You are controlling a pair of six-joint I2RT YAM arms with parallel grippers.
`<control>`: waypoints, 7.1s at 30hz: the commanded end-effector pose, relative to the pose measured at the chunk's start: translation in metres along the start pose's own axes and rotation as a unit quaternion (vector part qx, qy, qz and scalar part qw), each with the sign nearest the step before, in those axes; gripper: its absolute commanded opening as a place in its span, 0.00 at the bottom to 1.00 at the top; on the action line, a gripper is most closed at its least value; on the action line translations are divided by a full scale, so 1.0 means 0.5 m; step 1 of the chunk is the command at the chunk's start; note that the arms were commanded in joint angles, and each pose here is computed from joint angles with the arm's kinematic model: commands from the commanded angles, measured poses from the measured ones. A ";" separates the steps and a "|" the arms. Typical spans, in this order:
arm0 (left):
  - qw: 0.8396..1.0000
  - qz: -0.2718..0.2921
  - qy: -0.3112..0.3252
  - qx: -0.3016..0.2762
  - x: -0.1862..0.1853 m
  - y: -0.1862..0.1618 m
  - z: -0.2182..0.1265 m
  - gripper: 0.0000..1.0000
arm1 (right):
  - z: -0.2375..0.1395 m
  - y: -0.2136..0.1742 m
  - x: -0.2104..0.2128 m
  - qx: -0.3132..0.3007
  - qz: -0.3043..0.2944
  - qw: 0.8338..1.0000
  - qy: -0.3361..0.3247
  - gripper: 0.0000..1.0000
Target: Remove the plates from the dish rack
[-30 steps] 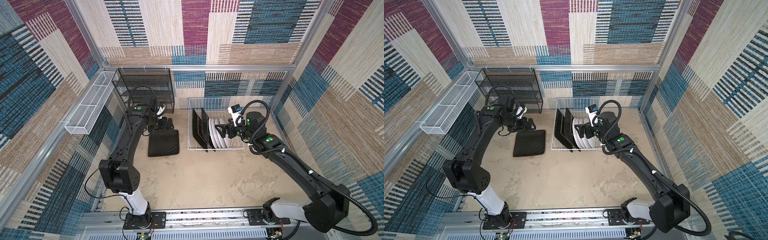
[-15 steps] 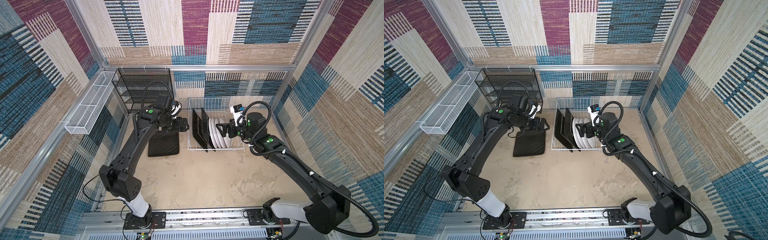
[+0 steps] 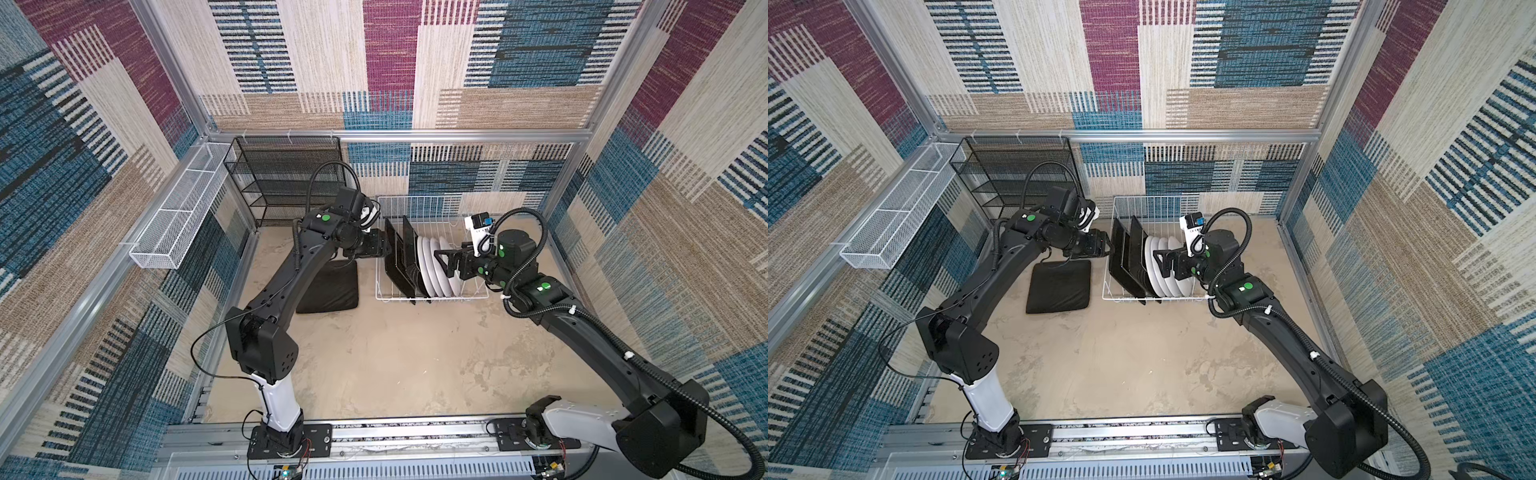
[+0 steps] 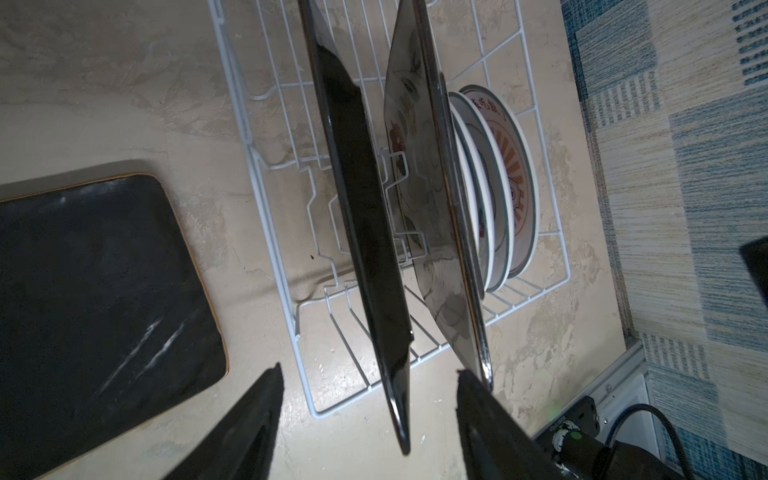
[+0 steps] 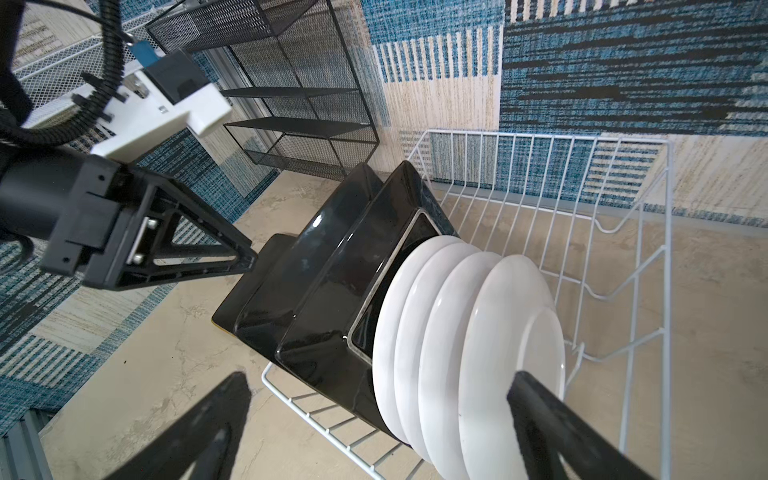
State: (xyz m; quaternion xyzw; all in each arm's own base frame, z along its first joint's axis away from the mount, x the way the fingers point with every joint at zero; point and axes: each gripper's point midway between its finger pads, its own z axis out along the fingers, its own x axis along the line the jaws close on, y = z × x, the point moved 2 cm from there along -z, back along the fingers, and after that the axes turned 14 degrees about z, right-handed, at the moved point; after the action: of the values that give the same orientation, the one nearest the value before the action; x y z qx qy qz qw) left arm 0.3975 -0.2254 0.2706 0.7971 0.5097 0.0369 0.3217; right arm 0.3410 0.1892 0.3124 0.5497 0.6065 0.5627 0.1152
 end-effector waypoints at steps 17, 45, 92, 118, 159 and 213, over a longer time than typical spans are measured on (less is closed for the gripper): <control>0.999 -0.048 -0.003 0.026 0.002 0.035 0.131 0.52 | 0.006 0.004 -0.013 -0.013 -0.019 1.000 -0.017 0.99; 0.996 -0.067 0.007 0.061 0.015 -0.003 0.176 0.40 | 0.026 -0.002 -0.015 0.003 -0.012 1.000 -0.015 0.99; 0.992 -0.107 -0.034 0.055 -0.013 0.004 0.169 0.00 | 0.029 0.020 -0.019 -0.010 -0.029 0.999 -0.031 0.99; 0.995 -0.084 -0.053 -0.030 -0.057 0.058 0.012 0.00 | 0.001 0.046 0.007 -0.034 -0.029 0.999 -0.009 0.99; 0.909 0.274 0.141 -0.279 -0.048 0.077 -0.320 0.00 | 0.012 0.072 0.097 0.010 0.087 0.988 0.128 0.99; 0.535 0.664 0.442 -0.280 -0.089 -0.012 -0.191 0.00 | 0.166 0.015 0.098 0.169 0.315 0.920 0.158 0.62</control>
State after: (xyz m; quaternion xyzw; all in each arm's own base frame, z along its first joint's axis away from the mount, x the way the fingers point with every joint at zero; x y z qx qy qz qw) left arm 0.3347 -0.2154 0.3025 0.7335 -0.1523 0.6511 0.1220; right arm 0.3886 0.2699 0.3093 0.6346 0.5030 0.5287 -0.2546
